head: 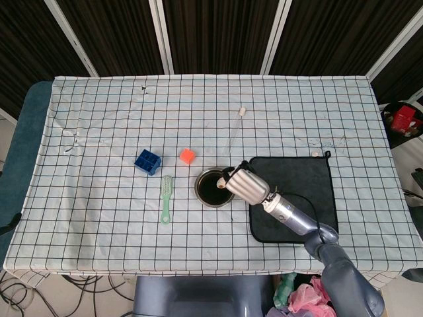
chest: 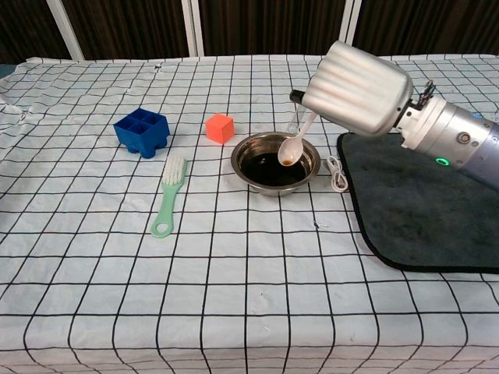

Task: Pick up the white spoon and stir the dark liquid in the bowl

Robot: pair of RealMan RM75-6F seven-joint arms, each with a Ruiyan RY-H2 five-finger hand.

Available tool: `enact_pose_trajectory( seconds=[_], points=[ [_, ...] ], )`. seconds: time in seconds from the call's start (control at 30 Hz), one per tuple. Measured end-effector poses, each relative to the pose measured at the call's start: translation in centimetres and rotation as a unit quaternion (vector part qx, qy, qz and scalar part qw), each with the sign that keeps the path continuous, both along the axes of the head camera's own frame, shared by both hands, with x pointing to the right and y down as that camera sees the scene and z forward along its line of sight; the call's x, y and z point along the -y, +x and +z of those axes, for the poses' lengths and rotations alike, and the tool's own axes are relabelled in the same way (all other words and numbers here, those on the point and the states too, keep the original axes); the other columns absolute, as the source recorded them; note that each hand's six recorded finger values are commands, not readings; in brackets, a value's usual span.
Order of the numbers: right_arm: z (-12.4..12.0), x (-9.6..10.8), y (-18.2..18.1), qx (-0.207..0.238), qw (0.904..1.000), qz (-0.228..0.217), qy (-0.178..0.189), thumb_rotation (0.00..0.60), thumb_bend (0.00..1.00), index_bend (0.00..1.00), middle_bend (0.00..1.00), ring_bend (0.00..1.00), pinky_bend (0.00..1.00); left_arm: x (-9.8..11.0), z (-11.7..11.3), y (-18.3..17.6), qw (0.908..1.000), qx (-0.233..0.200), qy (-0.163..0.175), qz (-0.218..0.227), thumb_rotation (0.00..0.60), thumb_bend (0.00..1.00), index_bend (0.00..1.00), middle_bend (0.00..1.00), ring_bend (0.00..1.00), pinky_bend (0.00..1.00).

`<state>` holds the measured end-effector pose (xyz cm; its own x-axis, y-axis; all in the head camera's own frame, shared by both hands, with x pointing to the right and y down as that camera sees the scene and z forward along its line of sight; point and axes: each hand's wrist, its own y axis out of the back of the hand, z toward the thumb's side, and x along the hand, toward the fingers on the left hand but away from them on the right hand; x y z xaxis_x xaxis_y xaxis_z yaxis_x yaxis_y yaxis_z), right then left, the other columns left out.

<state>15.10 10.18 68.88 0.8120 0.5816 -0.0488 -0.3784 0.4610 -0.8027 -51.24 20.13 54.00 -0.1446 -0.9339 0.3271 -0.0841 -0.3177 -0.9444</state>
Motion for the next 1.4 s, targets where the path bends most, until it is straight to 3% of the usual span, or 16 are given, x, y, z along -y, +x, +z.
enact_pose_trajectory(
  seconds=[0.5,1.4],
  points=[
    [-0.5,-3.0,-0.8,0.026,0.9989,-0.027,-0.028,0.6,0.4,0.75,1.0,1.0,1.0,-0.1,0.0,0.2,1.0,-0.002,0.0,0.003,0.6,0.22,0.09,0.03,0.0,0.0],
    [1.8,-2.0,-5.1,0.032,0.998,0.008,-0.054,0.6,0.4,0.75,1.0,1.0,1.0,0.1,-0.1,-0.3,1.0,0.0,0.001,-0.005,0.6,0.22,0.09,0.03,0.0,0.0]
  ],
)
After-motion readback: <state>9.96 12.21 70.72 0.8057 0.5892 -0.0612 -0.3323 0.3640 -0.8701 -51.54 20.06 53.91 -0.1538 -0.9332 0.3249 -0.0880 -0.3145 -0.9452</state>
